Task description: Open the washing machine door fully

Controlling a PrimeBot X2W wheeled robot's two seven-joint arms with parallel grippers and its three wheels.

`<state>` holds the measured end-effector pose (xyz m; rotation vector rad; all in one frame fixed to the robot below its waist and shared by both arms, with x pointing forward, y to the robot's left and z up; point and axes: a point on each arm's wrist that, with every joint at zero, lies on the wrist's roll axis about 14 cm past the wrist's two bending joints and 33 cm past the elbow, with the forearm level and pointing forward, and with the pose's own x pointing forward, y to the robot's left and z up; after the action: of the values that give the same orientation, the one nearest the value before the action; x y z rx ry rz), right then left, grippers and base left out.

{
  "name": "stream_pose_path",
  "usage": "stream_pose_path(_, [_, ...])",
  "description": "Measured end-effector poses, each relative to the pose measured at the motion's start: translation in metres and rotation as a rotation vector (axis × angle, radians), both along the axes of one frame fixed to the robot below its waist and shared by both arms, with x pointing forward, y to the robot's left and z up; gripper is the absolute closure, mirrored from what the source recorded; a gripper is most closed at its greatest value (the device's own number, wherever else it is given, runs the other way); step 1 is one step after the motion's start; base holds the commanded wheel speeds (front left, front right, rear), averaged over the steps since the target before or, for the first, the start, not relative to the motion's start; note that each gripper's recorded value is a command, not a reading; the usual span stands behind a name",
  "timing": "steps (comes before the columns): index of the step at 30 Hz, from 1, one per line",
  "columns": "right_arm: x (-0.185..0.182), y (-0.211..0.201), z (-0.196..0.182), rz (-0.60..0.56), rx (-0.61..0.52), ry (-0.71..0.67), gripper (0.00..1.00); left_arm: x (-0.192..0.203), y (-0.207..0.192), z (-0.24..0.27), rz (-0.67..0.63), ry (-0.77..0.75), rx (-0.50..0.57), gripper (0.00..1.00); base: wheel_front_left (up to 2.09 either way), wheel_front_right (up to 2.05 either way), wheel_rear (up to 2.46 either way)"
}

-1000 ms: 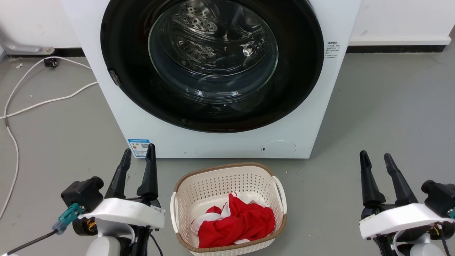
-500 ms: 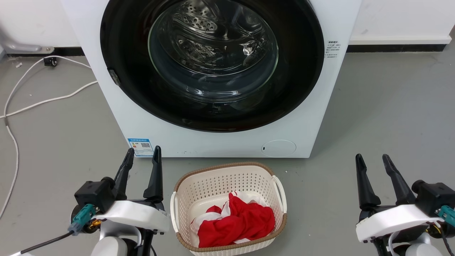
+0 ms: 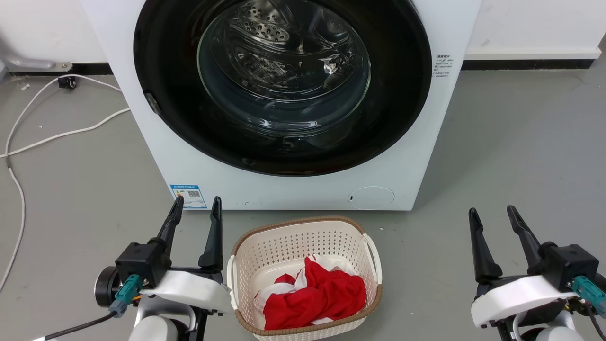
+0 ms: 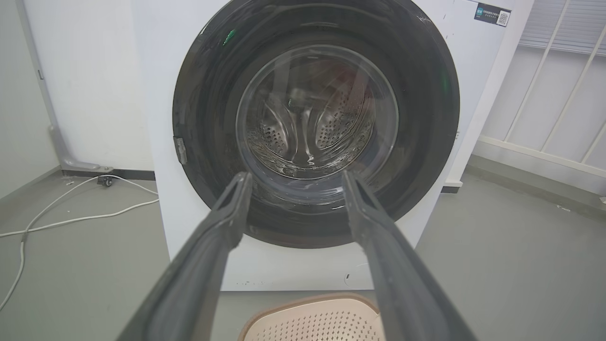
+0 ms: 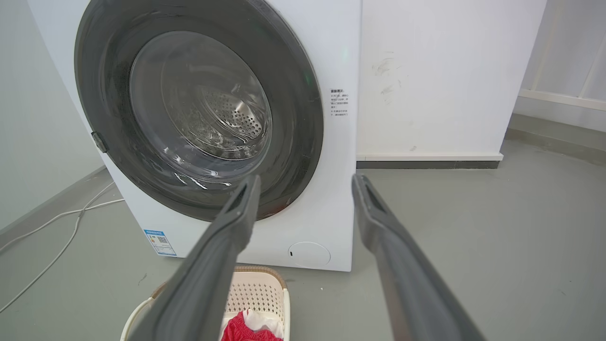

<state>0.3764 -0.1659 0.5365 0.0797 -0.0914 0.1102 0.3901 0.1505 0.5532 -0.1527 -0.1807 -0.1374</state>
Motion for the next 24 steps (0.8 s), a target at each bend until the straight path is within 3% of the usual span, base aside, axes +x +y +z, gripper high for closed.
stream_pose_path(24, [-0.0006, 0.0034, 0.002, 0.007, -0.102, -0.025, 0.0, -0.0011, -0.0044, 0.0017, 0.006, -0.047, 0.139, 0.0, 0.0, 0.0, 0.0])
